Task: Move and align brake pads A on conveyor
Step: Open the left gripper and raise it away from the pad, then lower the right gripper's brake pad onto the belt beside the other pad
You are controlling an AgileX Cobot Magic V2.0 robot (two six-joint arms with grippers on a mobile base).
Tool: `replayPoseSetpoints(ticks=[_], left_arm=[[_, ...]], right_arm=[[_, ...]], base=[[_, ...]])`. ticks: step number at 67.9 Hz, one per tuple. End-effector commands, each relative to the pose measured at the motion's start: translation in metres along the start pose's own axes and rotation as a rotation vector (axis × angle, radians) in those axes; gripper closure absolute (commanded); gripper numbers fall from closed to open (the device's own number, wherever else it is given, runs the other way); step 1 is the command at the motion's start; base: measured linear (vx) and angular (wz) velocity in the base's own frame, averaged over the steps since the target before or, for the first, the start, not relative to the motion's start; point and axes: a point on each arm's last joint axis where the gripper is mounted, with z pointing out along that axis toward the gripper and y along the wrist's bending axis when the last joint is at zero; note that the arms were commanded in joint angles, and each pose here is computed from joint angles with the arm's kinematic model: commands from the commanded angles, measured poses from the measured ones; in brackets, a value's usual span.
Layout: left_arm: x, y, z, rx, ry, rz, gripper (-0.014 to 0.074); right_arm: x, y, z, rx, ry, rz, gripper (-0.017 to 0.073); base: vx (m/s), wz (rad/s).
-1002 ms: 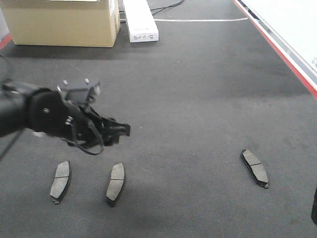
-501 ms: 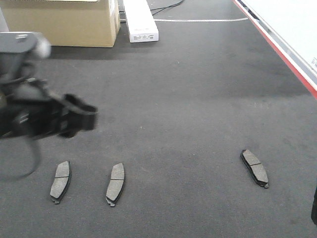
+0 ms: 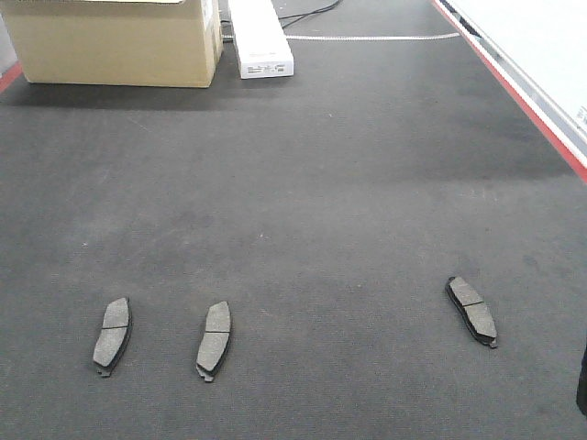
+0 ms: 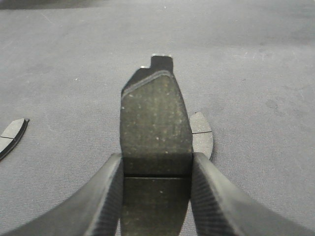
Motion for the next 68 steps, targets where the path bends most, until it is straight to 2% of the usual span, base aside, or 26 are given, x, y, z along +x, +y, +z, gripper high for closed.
replayPoseSetpoints(ticks=[1,18,30,58,68], left_arm=[[-0.001,0.001,-0.026,0.034,-0.151,0.013,0.0186],[0.018,0.008,-0.058,0.049,-0.268,0.001,0.0186],[0.022,0.009,-0.057,0.04,-0.228,-0.001,0.0186],[0.023,0.009,-0.056,0.039,-0.224,-0.001,0.0186],[0.023,0.009,-0.056,0.039,-0.224,-0.001,0.0186]], right_arm=[[-0.016,0.002,-0.004,-0.015,-0.112,-0.015,0.0564],[-0.016,0.002,-0.004,-0.015,-0.112,-0.015,0.0564],[-0.016,0.002,-0.004,-0.015,-0.112,-0.015,0.0564],[-0.017,0.002,-0.004,-0.018,-0.122,-0.015,0.0564],[-0.015,0.003,-0.004,-0.023,-0.105,0.004,0.0564]], base=[[0.0,0.0],[0.0,0.0],[0.0,0.0],[0.0,0.0],[0.0,0.0]])
